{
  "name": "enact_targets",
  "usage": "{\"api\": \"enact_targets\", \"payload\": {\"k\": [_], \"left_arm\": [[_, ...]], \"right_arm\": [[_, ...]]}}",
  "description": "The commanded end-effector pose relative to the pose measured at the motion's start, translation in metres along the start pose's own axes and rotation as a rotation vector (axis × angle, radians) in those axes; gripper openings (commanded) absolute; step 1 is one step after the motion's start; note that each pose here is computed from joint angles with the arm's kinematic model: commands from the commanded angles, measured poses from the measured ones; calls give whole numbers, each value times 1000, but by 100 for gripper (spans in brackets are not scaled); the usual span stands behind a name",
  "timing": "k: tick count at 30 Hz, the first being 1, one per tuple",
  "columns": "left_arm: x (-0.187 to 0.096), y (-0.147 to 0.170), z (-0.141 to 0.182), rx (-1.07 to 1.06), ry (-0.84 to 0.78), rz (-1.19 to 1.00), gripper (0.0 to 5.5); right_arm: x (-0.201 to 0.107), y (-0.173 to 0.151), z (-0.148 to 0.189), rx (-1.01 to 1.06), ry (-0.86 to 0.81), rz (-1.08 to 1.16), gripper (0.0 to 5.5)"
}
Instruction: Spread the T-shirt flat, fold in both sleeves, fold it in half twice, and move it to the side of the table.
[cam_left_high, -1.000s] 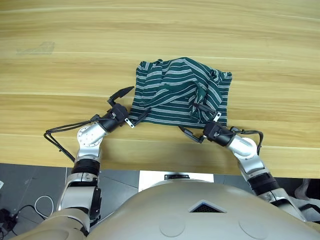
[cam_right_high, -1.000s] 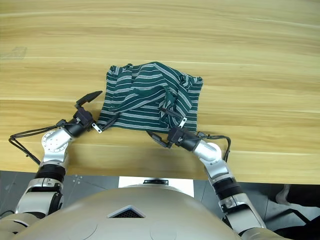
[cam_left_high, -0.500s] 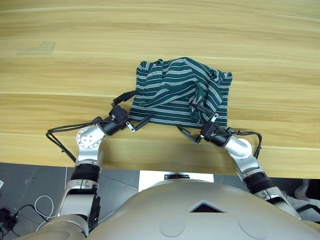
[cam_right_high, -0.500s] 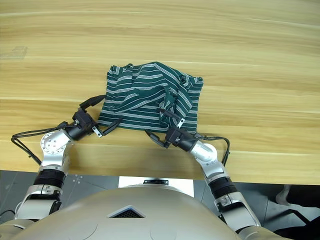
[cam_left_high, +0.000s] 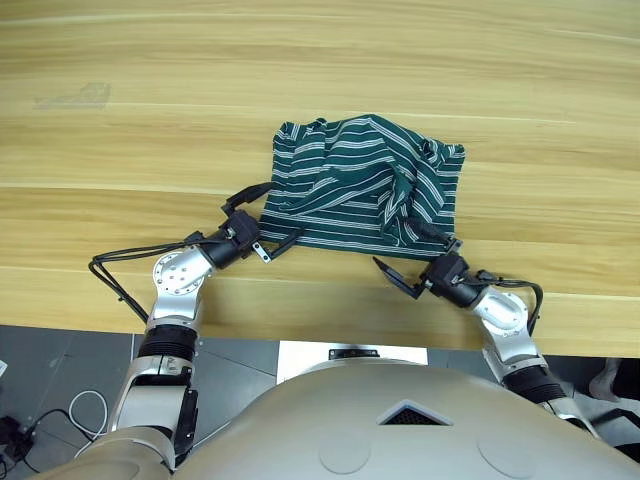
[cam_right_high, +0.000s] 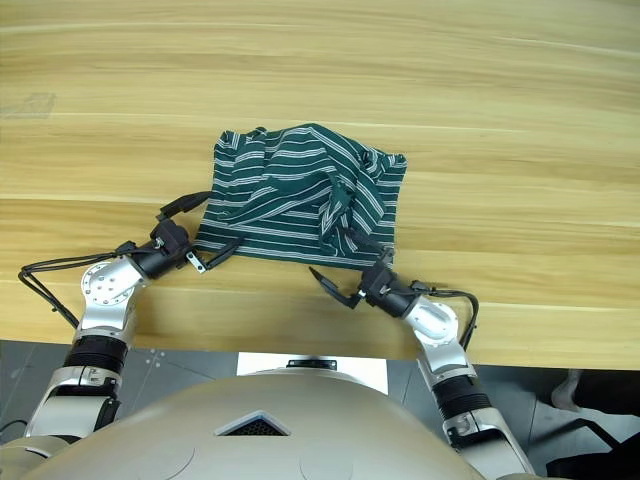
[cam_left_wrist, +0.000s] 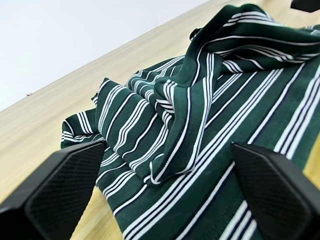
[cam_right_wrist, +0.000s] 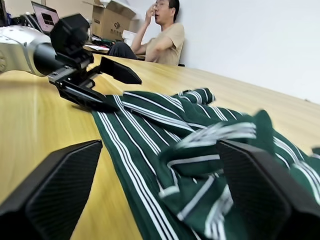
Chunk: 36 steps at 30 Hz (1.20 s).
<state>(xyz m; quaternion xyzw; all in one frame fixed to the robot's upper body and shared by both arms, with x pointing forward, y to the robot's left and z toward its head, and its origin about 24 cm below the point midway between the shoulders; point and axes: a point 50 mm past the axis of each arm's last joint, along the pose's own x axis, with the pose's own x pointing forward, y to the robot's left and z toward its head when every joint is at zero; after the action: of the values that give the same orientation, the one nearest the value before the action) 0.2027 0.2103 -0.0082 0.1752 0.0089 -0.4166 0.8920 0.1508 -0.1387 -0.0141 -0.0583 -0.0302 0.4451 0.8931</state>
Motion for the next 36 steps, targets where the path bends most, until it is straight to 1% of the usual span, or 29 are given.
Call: {"api": "enact_targets", "payload": {"k": [1,6,10,15,21,26,27,28,31,32,36], "left_arm": [[-5,-3,-2,11,25,-19,463],[0,-5,1,13,8,-29,463],[2,-7,2,11,1,-33,463],[5,-9,1,6,-4,-45,463],[4,-13,3,11,-16,-59,459],[-2,-16,3,16,-18,-49,459],[-2,-16,4,19,-21,-47,459],[-2,-16,5,21,-25,-46,459],[-2,-15,8,29,-37,-49,459],[-2,-15,9,31,-40,-50,459],[-1,-15,9,31,-43,-48,459]], "right_arm": [[-2,-3,-8,104,32,-73,422],[3,5,-13,130,76,-91,422],[12,12,-6,167,54,-93,422],[18,18,3,157,31,-79,422],[21,15,13,150,12,-108,327],[19,2,8,144,53,-180,241],[18,1,7,139,62,-183,232],[18,1,6,134,72,-186,207],[18,0,2,120,96,-194,157],[17,2,2,115,100,-190,145],[10,10,3,90,100,-138,145]]}}
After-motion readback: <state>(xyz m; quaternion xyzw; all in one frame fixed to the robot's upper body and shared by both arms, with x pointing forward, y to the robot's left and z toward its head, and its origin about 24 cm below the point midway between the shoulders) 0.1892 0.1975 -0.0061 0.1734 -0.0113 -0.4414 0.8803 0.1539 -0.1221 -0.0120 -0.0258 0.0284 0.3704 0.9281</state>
